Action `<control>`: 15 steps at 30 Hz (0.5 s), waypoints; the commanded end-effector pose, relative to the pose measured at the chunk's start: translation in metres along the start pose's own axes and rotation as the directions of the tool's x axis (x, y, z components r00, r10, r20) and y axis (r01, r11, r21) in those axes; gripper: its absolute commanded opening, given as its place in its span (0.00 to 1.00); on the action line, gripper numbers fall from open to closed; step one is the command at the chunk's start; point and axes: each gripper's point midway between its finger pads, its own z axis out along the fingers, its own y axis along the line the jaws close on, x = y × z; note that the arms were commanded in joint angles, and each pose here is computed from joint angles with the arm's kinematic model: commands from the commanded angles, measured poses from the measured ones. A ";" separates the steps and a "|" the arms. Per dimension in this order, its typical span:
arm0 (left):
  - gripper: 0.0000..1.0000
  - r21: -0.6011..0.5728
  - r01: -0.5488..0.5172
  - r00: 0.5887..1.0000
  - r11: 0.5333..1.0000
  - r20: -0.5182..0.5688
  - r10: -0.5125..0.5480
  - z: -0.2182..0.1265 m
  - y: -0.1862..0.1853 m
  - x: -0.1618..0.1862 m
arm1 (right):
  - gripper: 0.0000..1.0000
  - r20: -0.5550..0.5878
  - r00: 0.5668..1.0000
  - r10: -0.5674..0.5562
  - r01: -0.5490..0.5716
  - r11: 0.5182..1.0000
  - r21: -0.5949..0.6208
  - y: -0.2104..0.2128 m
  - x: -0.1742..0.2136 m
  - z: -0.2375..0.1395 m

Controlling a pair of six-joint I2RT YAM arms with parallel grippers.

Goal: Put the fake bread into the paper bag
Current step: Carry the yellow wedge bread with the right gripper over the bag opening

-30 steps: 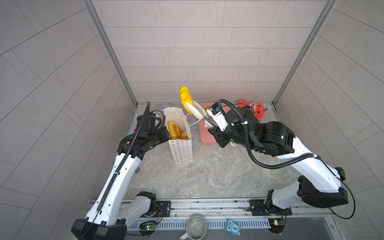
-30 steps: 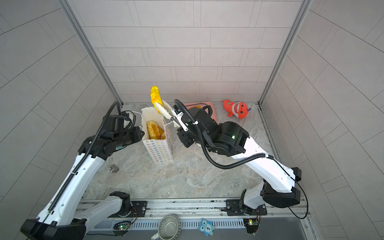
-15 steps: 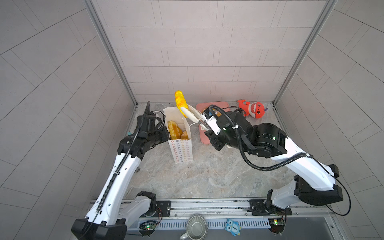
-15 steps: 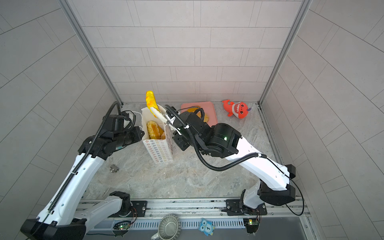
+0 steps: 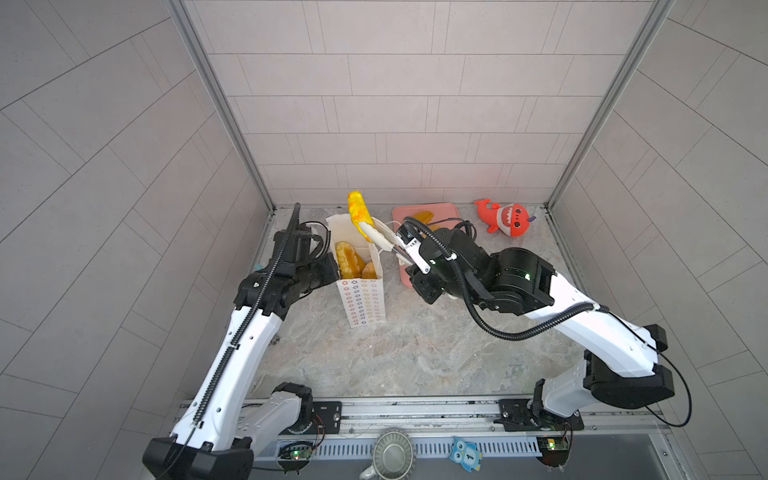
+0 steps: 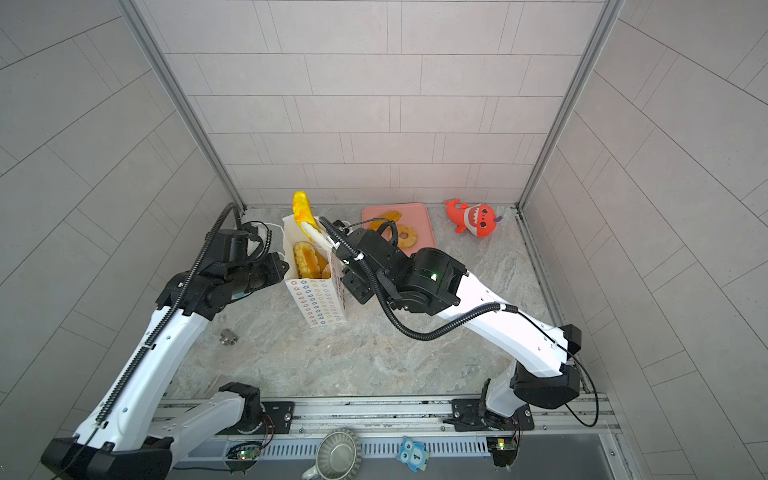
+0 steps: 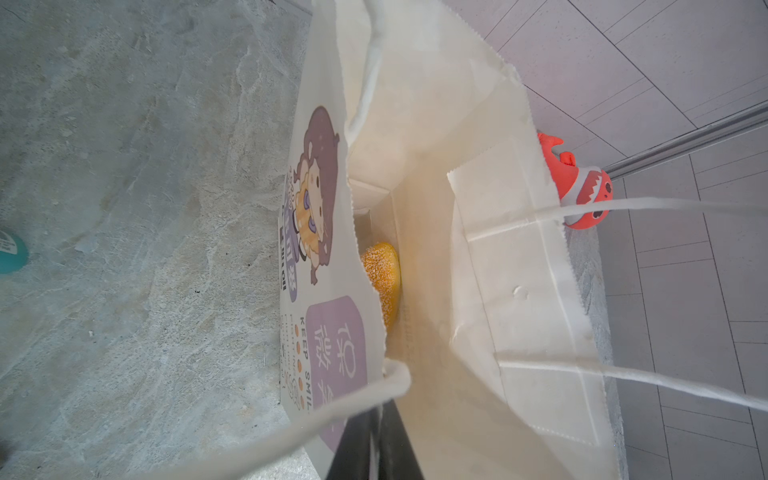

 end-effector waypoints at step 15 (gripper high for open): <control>0.11 0.014 -0.007 1.000 1.000 0.020 0.007 -0.008 -0.005 -0.005 | 0.33 -0.065 0.998 -0.025 0.026 1.000 0.005 0.011 0.012 0.026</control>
